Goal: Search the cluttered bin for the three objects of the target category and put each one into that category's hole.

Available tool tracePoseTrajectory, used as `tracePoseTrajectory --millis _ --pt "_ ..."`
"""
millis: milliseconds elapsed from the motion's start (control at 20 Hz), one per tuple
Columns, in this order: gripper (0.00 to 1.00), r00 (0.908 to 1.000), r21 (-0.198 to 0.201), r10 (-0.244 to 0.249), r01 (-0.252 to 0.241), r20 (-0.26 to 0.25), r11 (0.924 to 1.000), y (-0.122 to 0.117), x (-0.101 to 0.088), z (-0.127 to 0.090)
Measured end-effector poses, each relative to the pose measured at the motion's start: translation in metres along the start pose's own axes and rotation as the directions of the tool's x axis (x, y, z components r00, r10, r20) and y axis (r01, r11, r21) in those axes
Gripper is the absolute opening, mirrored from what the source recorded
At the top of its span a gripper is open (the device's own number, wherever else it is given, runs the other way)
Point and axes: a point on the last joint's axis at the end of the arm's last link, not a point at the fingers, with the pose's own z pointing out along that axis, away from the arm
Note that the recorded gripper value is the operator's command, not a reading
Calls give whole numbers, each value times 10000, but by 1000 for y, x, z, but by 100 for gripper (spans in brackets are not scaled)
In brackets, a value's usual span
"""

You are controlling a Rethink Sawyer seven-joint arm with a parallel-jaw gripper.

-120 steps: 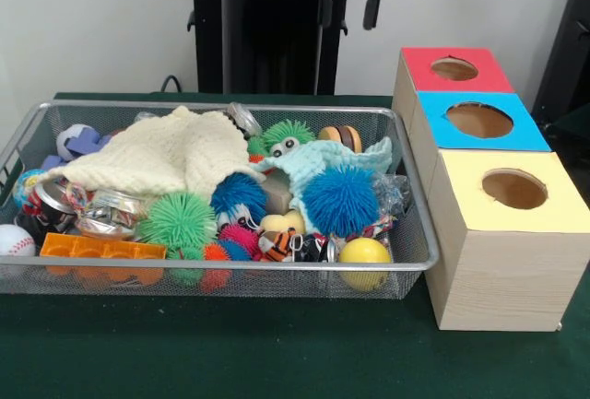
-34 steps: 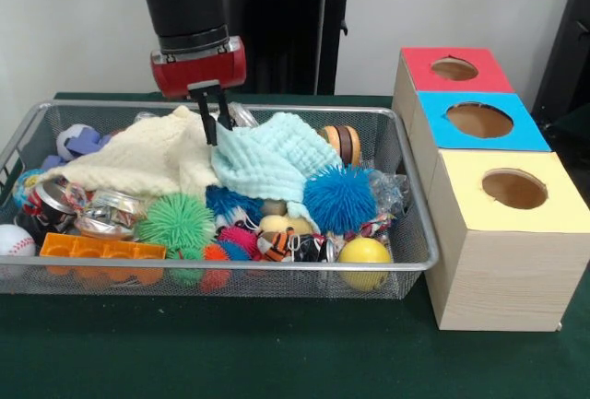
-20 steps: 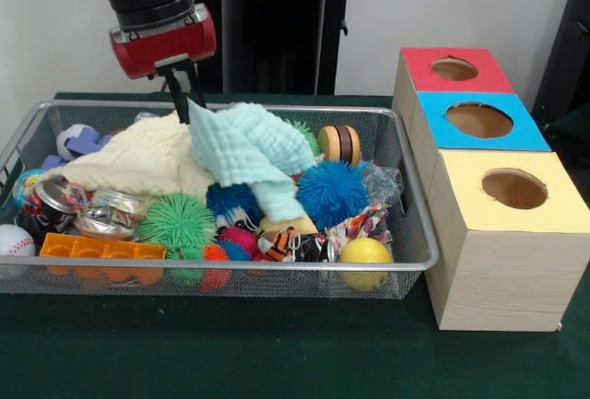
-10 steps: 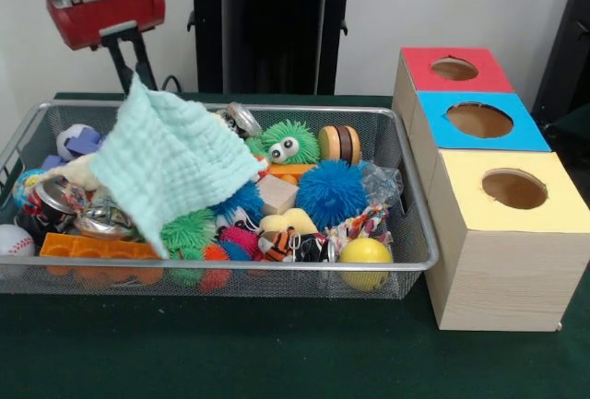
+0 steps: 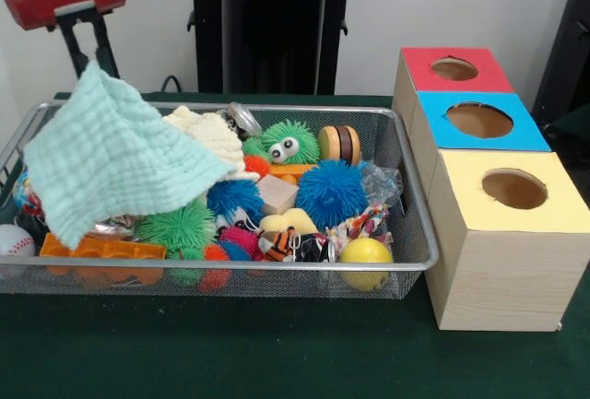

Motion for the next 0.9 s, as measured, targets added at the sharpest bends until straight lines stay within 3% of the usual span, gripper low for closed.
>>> tracePoseTrajectory --millis 450,750,800,900 --pt "100 9999 276 -162 162 -21 9995 3 -5 -9" --pt "100 9961 711 -855 836 233 9940 37 -33 1" --pt "100 9931 915 -1086 1043 435 9903 57 -49 9" --pt "100 9917 1011 -1130 1066 606 9892 72 -59 16"
